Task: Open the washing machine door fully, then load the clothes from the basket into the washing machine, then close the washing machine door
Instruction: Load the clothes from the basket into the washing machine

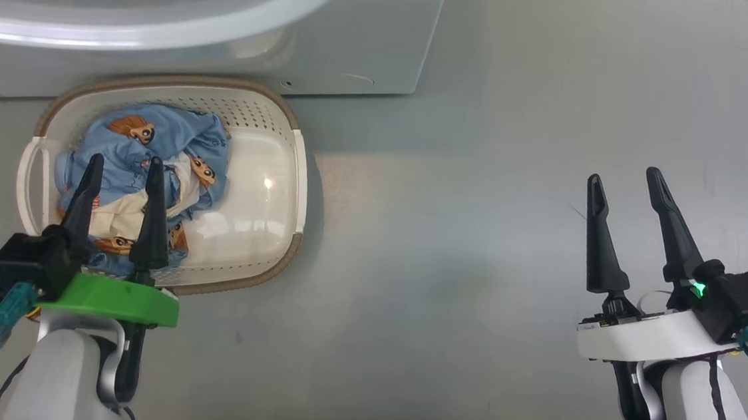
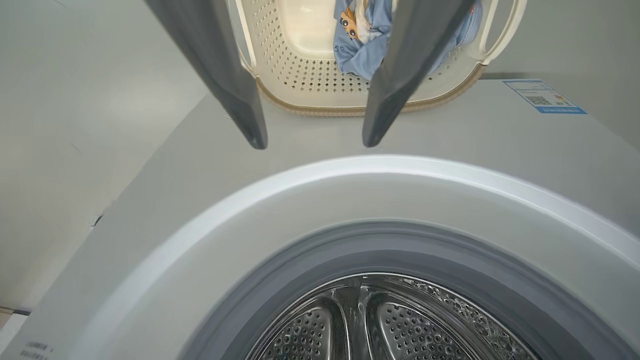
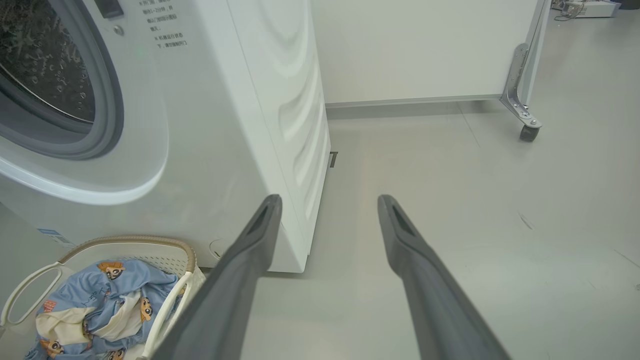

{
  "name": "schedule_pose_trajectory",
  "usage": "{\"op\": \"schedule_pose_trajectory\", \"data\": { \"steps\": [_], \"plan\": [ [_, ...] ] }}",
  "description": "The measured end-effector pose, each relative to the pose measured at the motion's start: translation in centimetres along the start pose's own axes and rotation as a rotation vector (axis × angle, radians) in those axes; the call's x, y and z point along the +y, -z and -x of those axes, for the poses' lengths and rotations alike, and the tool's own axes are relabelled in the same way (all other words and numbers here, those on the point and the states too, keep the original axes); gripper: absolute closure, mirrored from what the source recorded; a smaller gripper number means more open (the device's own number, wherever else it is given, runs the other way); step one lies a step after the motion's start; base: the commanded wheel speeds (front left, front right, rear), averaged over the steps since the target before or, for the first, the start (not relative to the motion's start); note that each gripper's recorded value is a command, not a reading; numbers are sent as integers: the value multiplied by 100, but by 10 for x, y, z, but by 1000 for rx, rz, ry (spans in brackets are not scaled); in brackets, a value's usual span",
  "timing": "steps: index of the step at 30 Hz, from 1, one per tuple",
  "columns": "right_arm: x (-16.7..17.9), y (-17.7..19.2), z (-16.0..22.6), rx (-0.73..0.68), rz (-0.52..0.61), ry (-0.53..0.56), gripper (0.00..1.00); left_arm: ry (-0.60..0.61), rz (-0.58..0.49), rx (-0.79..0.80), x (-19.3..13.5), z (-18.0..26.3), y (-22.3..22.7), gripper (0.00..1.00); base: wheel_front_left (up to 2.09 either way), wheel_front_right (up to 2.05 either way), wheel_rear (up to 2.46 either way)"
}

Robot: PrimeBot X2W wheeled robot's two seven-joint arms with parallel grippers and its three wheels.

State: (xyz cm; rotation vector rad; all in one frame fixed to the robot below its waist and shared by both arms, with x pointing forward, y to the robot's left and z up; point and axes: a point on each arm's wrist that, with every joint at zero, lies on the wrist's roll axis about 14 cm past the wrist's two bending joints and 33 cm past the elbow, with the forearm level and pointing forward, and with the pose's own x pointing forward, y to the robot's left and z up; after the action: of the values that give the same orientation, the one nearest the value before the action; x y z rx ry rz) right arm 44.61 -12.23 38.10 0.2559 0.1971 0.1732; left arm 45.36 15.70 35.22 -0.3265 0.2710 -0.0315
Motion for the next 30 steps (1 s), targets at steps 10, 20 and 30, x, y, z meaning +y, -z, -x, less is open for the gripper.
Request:
{"op": "schedule_pose_trajectory", "data": {
  "steps": [10, 20, 30],
  "plan": [
    [-6, 27, -21, 43, -20, -4, 0, -64, -41, 155, 30, -32, 60, 0, 0, 0, 0],
    [-24, 52, -28, 91, -14, 31, 0, -130, -83, 265, 53, -59, 107, 0, 0, 0, 0],
    [-30, 75, -35, 131, -30, 34, 0, -236, -229, 445, 96, -67, 151, 0, 0, 0, 0]
  ]
}}
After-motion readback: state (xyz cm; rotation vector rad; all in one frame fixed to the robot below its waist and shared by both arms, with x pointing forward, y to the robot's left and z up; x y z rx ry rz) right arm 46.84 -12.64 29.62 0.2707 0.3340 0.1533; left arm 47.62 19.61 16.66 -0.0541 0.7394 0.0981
